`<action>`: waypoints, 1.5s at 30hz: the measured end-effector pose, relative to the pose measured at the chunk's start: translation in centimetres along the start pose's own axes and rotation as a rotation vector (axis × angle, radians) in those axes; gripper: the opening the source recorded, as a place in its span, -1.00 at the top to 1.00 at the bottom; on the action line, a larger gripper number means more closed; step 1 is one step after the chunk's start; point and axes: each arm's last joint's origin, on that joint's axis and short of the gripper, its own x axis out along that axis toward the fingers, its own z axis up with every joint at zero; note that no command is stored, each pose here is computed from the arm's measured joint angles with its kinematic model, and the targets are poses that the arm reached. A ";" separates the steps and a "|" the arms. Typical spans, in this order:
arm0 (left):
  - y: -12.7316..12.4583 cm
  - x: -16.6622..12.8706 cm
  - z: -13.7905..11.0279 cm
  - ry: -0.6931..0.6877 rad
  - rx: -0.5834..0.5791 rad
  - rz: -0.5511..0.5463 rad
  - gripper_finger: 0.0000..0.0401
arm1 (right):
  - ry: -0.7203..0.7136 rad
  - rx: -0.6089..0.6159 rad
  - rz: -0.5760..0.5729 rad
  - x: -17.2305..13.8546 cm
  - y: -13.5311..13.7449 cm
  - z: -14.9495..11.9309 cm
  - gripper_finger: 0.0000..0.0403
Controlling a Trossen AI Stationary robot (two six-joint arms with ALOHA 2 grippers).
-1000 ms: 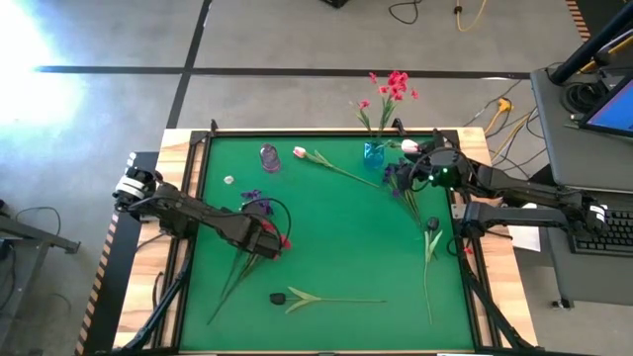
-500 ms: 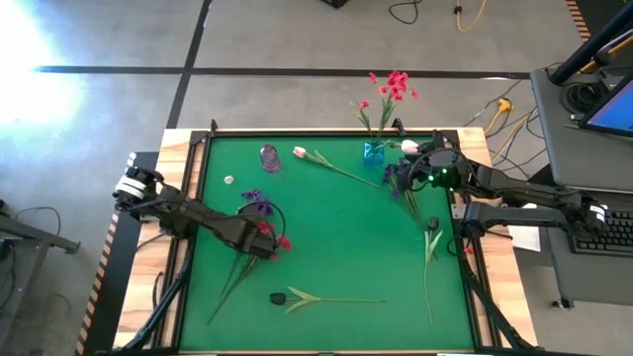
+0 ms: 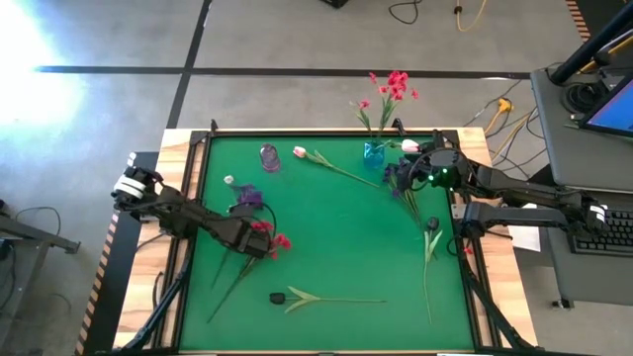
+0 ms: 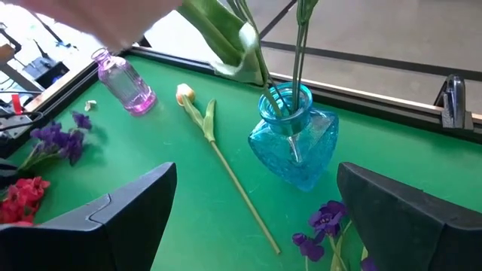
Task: Sort flowers into vase by color
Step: Put the left violet flowers into the violet vase
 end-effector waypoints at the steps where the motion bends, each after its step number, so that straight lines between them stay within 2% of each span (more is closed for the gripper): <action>1: -0.1 -0.1 0.1 -0.002 -0.001 -0.002 0.96 | 0.000 0.000 0.000 0.0 0.0 0.0 -0.78; 9: -0.7 -3.4 1.5 -0.099 0.018 -0.070 1.00 | 0.002 -0.010 -0.001 0.0 0.0 0.0 -0.78; 13: -0.4 -6.0 2.8 -0.204 0.054 -0.078 1.00 | 0.003 -0.010 -0.002 0.0 0.0 -0.1 -0.78; 17: -0.1 -9.3 4.5 -0.348 0.101 -0.152 1.00 | 0.003 -0.010 -0.002 0.0 0.0 -0.1 -0.78; 21: -0.2 -13.2 6.2 -0.521 0.177 -0.326 1.00 | 0.003 -0.010 -0.002 0.0 0.0 -0.1 -0.78; 25: -0.9 -17.4 7.7 -0.723 0.335 -0.610 1.00 | 0.003 -0.010 -0.002 0.0 0.0 -0.1 -0.78; 29: -0.6 -20.1 8.8 -1.012 0.483 -0.858 1.00 | 0.003 -0.010 -0.002 0.0 0.0 -0.1 -0.78; 31: -0.1 -20.2 9.3 -1.134 0.517 -0.918 1.00 | 0.004 -0.010 -0.002 0.0 0.0 -0.1 -0.78; 33: 0.6 -19.5 10.0 -1.245 0.471 -0.917 1.00 | 0.006 -0.011 -0.004 0.1 -0.1 -0.2 -0.78; 40: 3.3 -14.1 12.7 -1.576 0.254 -0.730 1.00 | 0.010 -0.009 -0.006 0.1 -0.2 -0.3 -0.78; 43: 4.6 -12.4 13.8 -1.639 0.171 -0.709 1.00 | 0.002 -0.007 -0.001 0.1 -0.1 -0.3 -0.78; 45: 5.1 -10.7 14.3 -1.606 0.145 -0.695 1.00 | -0.003 -0.002 0.001 0.1 -0.1 -0.2 -0.78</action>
